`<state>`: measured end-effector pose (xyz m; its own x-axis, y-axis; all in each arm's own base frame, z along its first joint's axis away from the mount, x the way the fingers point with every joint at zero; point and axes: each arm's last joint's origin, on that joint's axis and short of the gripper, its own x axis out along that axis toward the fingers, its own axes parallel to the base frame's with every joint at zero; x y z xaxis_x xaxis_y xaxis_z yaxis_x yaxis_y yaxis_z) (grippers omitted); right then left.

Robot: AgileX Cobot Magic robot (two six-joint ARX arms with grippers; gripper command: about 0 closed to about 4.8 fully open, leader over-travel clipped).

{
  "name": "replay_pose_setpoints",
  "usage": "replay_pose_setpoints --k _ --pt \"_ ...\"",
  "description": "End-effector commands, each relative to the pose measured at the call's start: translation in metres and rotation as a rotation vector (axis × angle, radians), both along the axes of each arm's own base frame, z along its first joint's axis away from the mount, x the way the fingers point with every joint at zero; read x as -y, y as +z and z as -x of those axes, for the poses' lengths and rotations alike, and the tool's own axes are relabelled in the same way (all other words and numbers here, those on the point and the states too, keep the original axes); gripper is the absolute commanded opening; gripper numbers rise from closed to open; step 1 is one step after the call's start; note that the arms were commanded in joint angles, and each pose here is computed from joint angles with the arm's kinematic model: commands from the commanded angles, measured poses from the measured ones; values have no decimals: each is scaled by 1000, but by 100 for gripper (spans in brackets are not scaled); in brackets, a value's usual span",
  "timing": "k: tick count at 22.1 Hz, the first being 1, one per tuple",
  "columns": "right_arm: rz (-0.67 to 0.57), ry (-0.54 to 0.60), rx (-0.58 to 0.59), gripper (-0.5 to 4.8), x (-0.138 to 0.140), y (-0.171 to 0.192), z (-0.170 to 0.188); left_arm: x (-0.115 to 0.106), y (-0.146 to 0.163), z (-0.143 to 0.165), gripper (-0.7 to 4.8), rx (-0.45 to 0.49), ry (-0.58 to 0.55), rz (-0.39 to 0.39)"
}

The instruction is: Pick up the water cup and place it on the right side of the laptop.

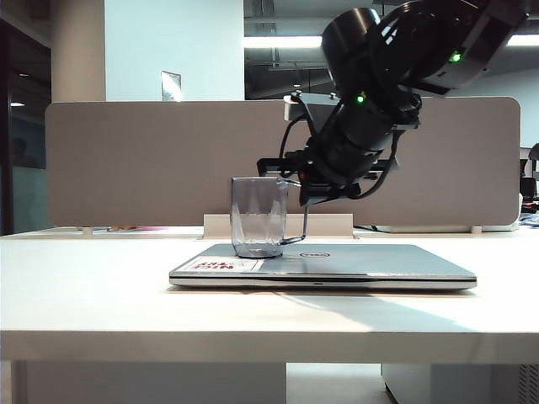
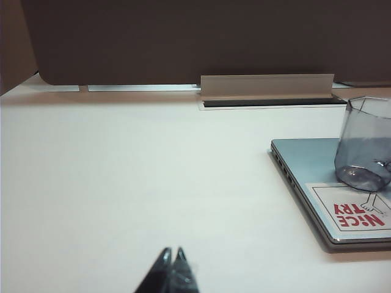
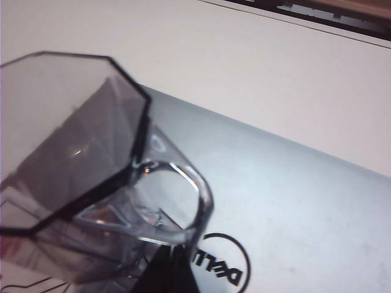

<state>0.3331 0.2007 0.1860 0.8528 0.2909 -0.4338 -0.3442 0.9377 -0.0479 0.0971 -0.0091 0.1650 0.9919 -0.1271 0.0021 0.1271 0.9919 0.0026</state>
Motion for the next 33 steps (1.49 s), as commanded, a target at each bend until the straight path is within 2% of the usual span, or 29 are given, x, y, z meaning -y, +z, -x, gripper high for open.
replay_pose_setpoints --k 1,11,14,15,17,25,26,27,28,33 --pt "-8 4 13 -8 0 4 0 0 2 0 -4 11 -1 4" --pt "38 45 -77 4 -7 7 16 0 2 0 -4 10 -1 4" --pt "52 39 -98 74 -5 5 16 0 2 0 -4 10 -1 4" --pt "57 24 -95 127 -3 5 15 0 2 0 -4 10 -1 4" --pt "52 4 -78 149 -1 6 12 0 2 0 -4 10 -1 4" --pt "-49 -87 -59 151 12 7 1 0 2 0 -4 11 -1 4" --pt "-63 -101 -61 161 14 5 -1 0 2 0 -4 11 -1 4" --pt "-92 -115 -74 195 15 0 -4 0 2 0 -4 11 -1 4" --pt "-103 -105 -87 211 14 -4 -5 0 2 0 -4 11 -1 4" --pt "-129 -71 -105 211 13 -11 -2 0 2 0 -4 11 -1 4"
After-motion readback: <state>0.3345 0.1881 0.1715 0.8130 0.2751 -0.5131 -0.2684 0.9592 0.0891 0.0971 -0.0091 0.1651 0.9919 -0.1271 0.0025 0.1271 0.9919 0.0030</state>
